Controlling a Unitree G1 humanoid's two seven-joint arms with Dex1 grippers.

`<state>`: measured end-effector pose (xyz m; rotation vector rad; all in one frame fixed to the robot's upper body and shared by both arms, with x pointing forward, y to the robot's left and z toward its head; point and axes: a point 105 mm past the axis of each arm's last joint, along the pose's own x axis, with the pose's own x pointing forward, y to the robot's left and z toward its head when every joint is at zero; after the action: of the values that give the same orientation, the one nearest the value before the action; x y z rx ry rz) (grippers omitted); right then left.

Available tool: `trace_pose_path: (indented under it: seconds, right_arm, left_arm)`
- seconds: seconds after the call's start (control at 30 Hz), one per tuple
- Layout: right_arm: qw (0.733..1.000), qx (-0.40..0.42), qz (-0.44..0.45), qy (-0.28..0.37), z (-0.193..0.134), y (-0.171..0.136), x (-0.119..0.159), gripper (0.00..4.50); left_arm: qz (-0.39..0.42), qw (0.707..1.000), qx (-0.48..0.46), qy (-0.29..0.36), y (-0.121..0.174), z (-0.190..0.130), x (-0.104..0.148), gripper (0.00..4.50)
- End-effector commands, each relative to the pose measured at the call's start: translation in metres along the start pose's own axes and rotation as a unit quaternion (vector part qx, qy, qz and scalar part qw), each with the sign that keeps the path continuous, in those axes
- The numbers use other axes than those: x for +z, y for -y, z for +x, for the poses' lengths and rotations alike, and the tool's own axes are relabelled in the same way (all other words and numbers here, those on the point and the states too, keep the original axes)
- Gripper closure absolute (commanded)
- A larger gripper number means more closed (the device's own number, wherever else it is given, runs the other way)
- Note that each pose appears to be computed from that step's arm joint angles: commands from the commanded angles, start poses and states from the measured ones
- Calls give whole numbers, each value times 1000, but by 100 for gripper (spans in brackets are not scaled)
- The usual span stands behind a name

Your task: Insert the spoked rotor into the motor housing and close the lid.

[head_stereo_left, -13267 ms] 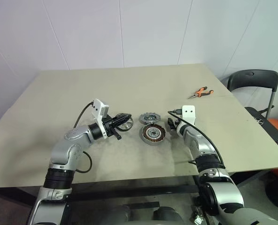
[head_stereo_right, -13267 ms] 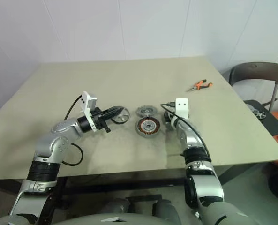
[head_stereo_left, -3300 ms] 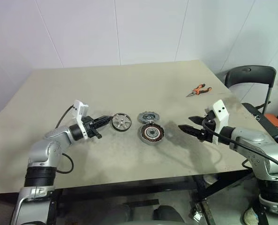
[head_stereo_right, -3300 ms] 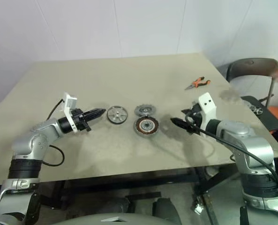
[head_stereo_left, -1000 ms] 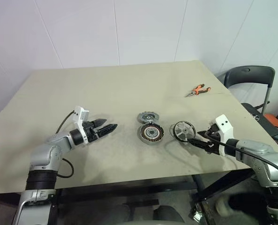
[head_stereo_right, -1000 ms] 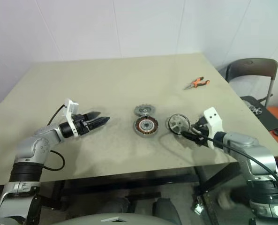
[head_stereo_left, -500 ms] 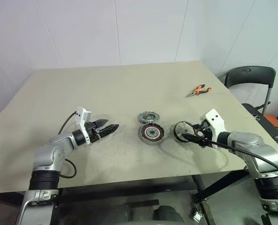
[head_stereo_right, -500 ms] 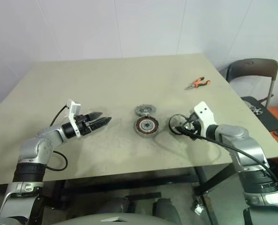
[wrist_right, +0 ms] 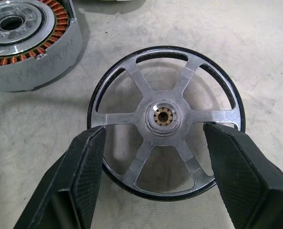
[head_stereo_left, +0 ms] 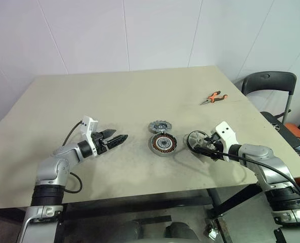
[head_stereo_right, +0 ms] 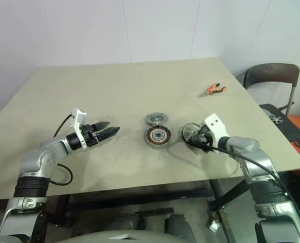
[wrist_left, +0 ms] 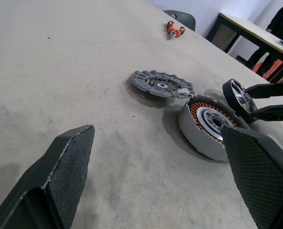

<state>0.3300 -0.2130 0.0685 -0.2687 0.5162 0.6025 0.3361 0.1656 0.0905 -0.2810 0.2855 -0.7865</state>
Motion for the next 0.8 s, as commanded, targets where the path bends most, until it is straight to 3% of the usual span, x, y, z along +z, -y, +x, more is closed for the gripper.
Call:
trace_pose_path:
  seconds: [0.03, 0.17, 0.27, 0.43, 0.57, 0.63, 0.8]
  right_arm:
    - [1000, 0, -6, 9, -1, 0, 5, 107]
    - [1000, 8, -5, 16, -1, -3, 8, 107]
    - [1000, 5, -3, 17, 0, -3, 10, 165]
    - [1000, 1, -7, 18, 0, 0, 11, 165]
    - [1000, 0, -12, 18, -1, 0, 13, 252]
    - [1000, 8, -14, 23, -1, -3, 16, 252]
    - [999, 20, -10, 47, -4, -8, 29, 363]
  left_arm:
    - [22, 1000, -5, 18, 5, 0, 11, 2]
    - [22, 1000, -3, 19, 5, 0, 11, 2]
    - [23, 1000, -3, 20, 4, 2, 12, 0]
    - [24, 1000, -2, 20, 3, 4, 12, 0]
    - [24, 1000, -2, 21, 3, 5, 12, 0]
    - [24, 1000, -1, 21, 2, 5, 12, 0]
    - [24, 999, -1, 22, 2, 6, 12, 0]
